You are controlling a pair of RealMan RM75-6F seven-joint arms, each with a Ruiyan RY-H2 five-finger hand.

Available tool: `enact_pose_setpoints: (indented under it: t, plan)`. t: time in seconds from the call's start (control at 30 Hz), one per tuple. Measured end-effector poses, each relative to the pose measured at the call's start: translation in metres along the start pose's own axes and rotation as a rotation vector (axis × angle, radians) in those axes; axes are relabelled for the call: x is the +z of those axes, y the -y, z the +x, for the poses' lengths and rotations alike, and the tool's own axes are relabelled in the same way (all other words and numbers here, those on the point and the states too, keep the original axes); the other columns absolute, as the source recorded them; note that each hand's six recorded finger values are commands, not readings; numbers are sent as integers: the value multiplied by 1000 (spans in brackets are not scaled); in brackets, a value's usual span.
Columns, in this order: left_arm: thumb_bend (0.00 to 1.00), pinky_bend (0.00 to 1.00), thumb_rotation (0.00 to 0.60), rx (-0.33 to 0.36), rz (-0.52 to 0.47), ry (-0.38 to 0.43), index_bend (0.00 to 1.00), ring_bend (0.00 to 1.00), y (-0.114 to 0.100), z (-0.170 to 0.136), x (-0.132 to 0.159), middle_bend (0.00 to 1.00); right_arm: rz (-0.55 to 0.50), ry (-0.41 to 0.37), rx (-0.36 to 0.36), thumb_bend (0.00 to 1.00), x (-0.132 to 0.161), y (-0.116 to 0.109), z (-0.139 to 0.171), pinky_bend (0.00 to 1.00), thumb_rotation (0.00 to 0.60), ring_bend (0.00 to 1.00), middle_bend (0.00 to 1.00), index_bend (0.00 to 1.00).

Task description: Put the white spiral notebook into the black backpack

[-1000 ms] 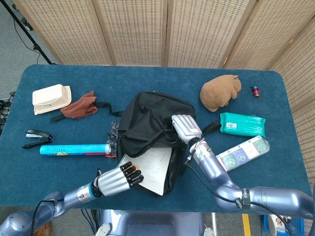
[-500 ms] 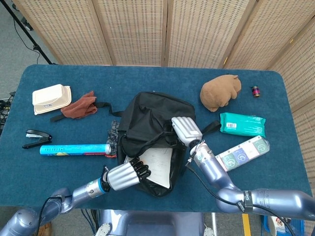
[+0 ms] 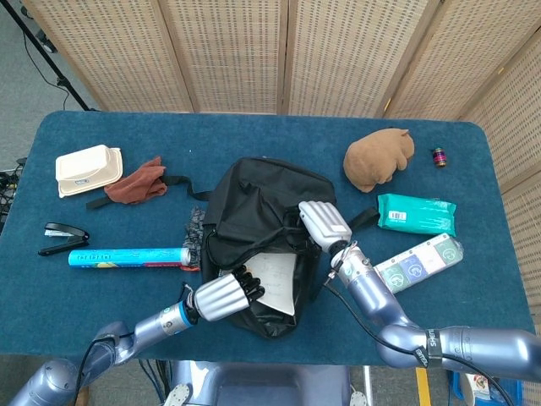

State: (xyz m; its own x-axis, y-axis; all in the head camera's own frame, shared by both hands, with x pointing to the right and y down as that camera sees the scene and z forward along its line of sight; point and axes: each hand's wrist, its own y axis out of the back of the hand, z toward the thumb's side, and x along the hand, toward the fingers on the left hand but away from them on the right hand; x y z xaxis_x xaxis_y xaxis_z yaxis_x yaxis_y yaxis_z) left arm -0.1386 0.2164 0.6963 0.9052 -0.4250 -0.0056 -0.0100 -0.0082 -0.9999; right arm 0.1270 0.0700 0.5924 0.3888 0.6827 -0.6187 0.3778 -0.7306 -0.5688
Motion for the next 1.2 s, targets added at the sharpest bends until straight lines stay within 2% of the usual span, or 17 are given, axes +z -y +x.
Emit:
enact_pose_setpoints:
  t: [0.47,0.7,0.97,1.0,1.03,1.1,1.2]
  plan:
    - [531,604,600,-24,11,-83,794,632,10,24,-19,674,-3,-8,21,570,-4,-1,11,718,600,553,599,641]
    - [531,604,600,-84,29,-125,794,620,22,32,-30,674,13,-38,48,571,2,5,19,718,600,554,600,641]
    - [522,604,600,-118,20,-176,775,595,29,41,-34,665,18,-52,71,570,3,11,24,718,600,554,599,641]
    - [516,604,600,-122,16,-183,756,576,30,41,-34,647,17,-52,71,570,3,11,24,718,600,554,599,641]
    - [498,600,600,-126,13,-186,693,519,31,41,-34,584,15,-51,70,569,2,11,24,718,600,554,599,641]
    - [440,507,600,-145,5,-192,457,311,35,40,-34,332,13,-49,68,570,1,10,23,718,600,554,599,641]
    - [375,329,600,-166,-5,-197,198,87,37,38,-35,58,10,-49,66,570,1,9,23,718,600,554,599,641]
